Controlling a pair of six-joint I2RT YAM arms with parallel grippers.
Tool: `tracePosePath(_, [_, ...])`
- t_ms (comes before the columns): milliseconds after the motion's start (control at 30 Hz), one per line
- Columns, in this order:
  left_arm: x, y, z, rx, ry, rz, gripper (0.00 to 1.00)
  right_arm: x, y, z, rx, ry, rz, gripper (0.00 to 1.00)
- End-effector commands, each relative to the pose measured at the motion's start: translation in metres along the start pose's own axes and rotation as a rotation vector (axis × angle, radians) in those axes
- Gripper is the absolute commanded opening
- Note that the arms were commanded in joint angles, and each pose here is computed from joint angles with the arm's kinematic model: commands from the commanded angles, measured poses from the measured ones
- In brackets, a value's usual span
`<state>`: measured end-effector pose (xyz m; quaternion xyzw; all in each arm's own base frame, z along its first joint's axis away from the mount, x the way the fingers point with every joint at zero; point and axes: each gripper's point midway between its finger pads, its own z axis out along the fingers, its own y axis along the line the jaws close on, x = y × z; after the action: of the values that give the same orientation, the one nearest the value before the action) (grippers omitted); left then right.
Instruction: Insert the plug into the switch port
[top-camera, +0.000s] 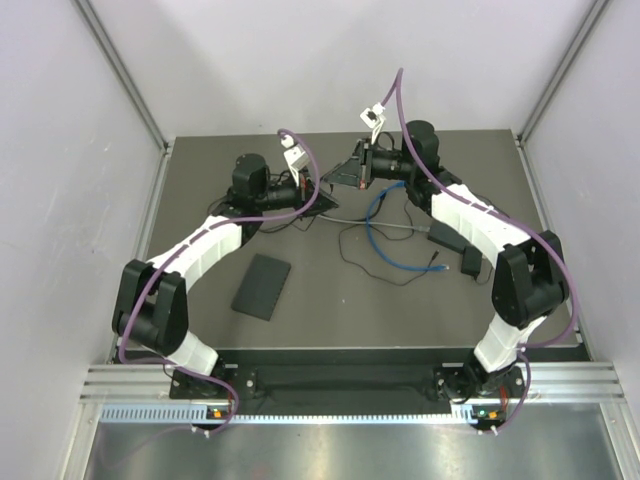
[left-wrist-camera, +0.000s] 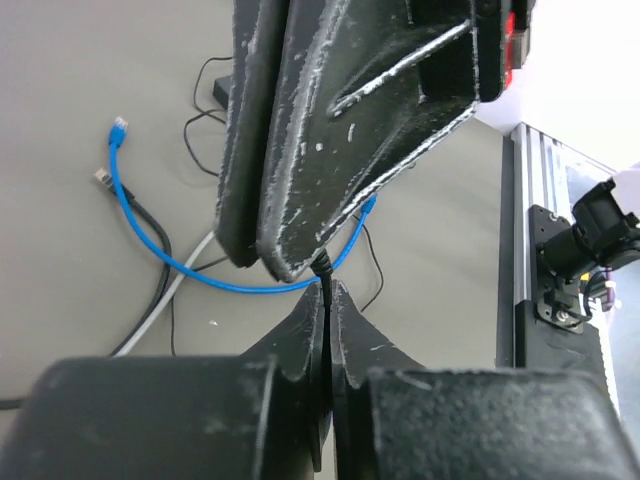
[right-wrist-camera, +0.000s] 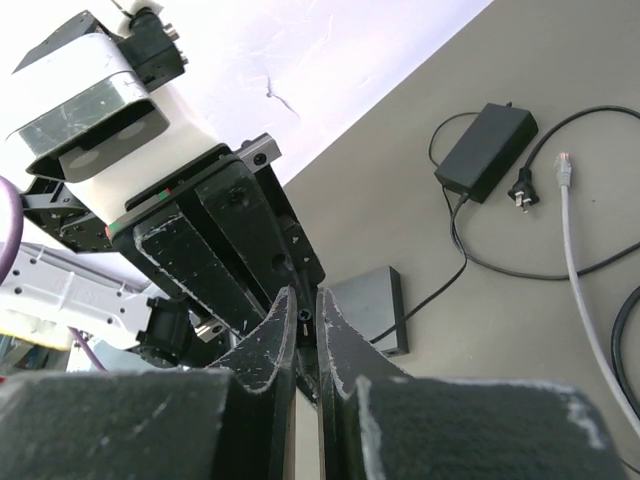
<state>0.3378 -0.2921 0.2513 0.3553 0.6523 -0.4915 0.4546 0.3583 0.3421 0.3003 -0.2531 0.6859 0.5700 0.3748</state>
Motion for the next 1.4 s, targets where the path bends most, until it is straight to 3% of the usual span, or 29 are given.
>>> tracePosePath(0, [-0.016, -0.012, -0.003, 0.047, -0.050, 0.045, 0.00, -0.019, 0.018, 0.006, -0.055, -0.037, -0.081, 0.03])
tracePosePath(33, [-0.019, -0.010, -0.005, 0.035, -0.064, 0.031, 0.00, -0.021, 0.019, 0.005, -0.055, -0.039, -0.085, 0.10])
tracePosePath(67, [-0.023, -0.008, -0.007, 0.033, -0.094, 0.034, 0.00, -0.021, 0.019, 0.004, -0.054, -0.040, -0.086, 0.28])
tracePosePath(133, [-0.028, -0.002, -0.012, 0.025, -0.120, -0.041, 0.00, -0.021, 0.016, 0.001, -0.049, -0.040, -0.089, 0.39])
tracePosePath(167, [-0.035, -0.001, -0.014, 0.027, -0.149, -0.030, 0.00, -0.021, 0.015, 0.000, -0.045, -0.040, -0.085, 0.52])
tracePosePath(233, [-0.039, 0.004, -0.018, 0.018, -0.172, -0.089, 0.00, -0.020, 0.013, -0.002, -0.038, -0.043, -0.082, 0.58])
tracePosePath(600, [-0.044, 0.000, -0.016, 0.047, -0.196, -0.106, 0.00, -0.021, 0.014, 0.004, -0.074, -0.075, -0.043, 0.50])
tracePosePath(767, [-0.043, 0.000, -0.016, 0.048, -0.195, -0.106, 0.00, -0.023, 0.018, 0.011, -0.095, -0.077, -0.043, 0.40])
tracePosePath(1167, [-0.041, -0.006, -0.011, 0.066, -0.191, -0.102, 0.00, -0.023, 0.015, 0.017, -0.094, -0.079, -0.034, 0.26])
tracePosePath(1367, [-0.040, -0.005, -0.010, 0.064, -0.190, -0.105, 0.00, -0.021, 0.018, 0.018, -0.110, -0.077, -0.022, 0.25])
